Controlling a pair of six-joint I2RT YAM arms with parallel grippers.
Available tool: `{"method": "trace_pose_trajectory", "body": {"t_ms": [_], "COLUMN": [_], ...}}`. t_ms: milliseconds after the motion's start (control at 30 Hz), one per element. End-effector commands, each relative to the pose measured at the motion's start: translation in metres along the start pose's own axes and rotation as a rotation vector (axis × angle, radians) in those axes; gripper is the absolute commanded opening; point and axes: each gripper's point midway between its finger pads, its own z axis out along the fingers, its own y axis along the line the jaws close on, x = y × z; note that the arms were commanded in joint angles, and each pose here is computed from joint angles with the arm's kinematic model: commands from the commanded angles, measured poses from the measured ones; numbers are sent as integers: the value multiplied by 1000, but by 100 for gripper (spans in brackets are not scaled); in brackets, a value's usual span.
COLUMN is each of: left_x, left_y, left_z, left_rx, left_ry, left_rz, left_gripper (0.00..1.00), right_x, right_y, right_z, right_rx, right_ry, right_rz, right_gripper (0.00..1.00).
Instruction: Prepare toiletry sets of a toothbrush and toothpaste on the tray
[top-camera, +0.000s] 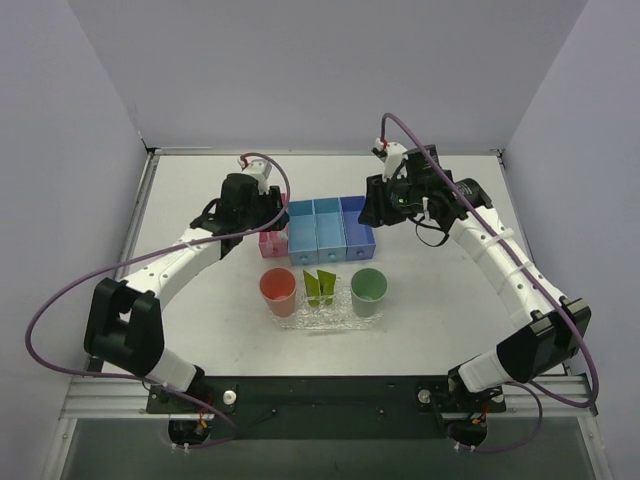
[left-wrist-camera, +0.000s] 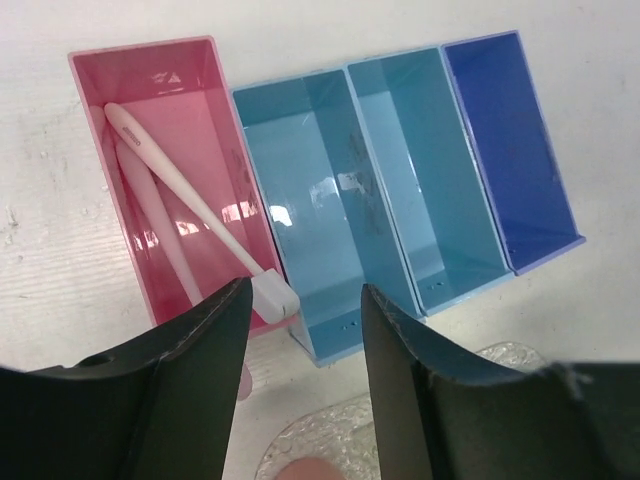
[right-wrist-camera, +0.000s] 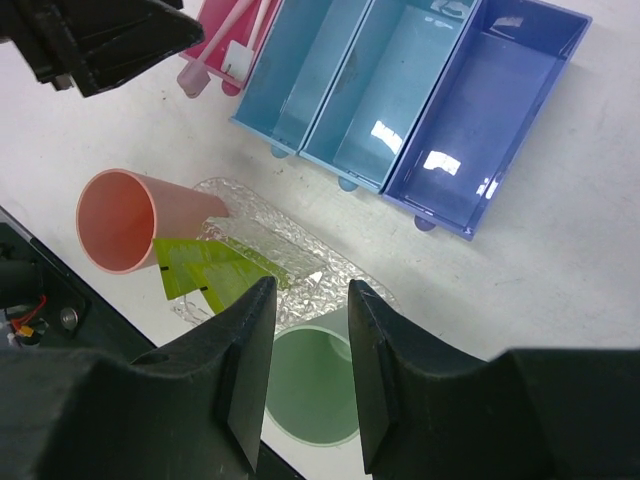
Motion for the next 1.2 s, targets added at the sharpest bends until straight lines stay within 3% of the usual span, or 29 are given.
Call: {"method": "trace_pose_trajectory", "body": {"t_ms": [0,667,1167], "left_x": [-2,37,40], "left_y": [6,15,16], "left_z": [14,50,50], "left_rx": [-59,-84,-90], "left_ry": [18,139,151], "left_rz": [-62,-169,-192], "left_gripper": [57,56,38], "right_x": [-4,-1,-3], "right_y": [8,10,12], "right_z": [-5,-4,-1], "right_rx": [-43,-62,-77], "right_ry": [-37,-47,-48], "right_rz": [-6,2,7], "right_gripper": [31,31,31]}}
